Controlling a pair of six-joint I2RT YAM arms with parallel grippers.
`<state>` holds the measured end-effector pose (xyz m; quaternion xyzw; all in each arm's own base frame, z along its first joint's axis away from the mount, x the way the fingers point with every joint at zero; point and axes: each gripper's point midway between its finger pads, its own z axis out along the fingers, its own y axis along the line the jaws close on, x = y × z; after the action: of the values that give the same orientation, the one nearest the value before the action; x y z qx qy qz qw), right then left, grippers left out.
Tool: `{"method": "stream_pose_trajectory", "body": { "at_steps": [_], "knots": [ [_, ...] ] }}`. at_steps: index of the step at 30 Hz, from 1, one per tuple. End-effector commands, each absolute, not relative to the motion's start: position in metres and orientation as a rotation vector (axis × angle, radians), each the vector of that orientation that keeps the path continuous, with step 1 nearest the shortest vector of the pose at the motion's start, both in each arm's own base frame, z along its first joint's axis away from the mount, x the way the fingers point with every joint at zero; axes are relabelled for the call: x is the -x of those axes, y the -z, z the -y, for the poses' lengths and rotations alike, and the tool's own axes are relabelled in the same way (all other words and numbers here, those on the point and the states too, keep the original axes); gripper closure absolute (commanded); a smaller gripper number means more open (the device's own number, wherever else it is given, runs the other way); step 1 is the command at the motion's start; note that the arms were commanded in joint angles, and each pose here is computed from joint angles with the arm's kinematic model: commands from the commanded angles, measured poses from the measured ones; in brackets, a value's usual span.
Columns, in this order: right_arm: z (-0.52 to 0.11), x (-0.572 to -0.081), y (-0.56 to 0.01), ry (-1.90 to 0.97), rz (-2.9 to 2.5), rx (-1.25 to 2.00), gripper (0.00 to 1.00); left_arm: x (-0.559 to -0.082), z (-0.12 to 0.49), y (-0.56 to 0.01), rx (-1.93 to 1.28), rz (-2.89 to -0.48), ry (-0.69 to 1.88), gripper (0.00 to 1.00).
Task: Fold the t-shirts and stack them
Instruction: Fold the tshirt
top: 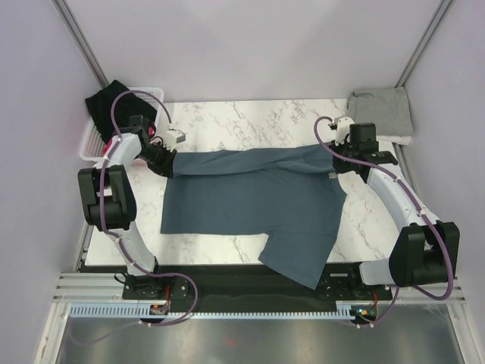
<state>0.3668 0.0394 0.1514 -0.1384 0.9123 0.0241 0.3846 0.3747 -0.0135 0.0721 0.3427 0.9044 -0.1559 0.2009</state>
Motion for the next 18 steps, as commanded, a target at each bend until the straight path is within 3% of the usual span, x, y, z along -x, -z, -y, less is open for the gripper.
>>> {"method": "stream_pose_trajectory", "body": {
  "at_steps": [1, 2, 3, 4, 5, 6, 8, 11, 18],
  "knots": [
    [-0.045, -0.352, -0.146, -0.105, -2.357, 0.393, 1.0, -0.374, 0.002, -0.065, -1.032, -2.558, 0.4, 0.81],
    [-0.049, -0.348, -0.143, -0.135, -2.371, 0.414, 1.0, -0.373, 0.002, -0.064, -1.027, -2.566, 0.406, 0.66],
    [-0.05, -0.346, -0.138, -0.143, -2.391, 0.42, 0.99, -0.373, 0.001, -0.064, -1.007, -2.573, 0.419, 0.59],
    [-0.052, -0.341, -0.136, -0.162, -2.413, 0.433, 0.95, -0.375, 0.002, -0.067, -0.973, -2.577, 0.428, 0.42],
    [-0.057, -0.339, -0.134, -0.203, -2.423, 0.46, 0.78, -0.376, 0.003, -0.069, -0.959, -2.571, 0.439, 0.22],
    [-0.059, -0.337, -0.135, -0.218, -2.428, 0.479, 0.71, -0.376, 0.005, -0.072, -0.942, -2.565, 0.453, 0.01],
    [-0.058, -0.34, -0.143, -0.205, -2.413, 0.486, 0.58, -0.381, 0.005, -0.081, -0.906, -2.543, 0.438, 0.0],
    [-0.059, -0.352, -0.158, -0.199, -2.366, 0.501, 0.49, -0.393, 0.005, -0.096, -0.845, -2.497, 0.404, 0.0],
    [-0.091, -0.38, -0.146, -0.41, -2.349, 0.558, 0.45, -0.407, 0.022, -0.11, -0.658, -2.516, 0.539, 0.01]
  ]
}}
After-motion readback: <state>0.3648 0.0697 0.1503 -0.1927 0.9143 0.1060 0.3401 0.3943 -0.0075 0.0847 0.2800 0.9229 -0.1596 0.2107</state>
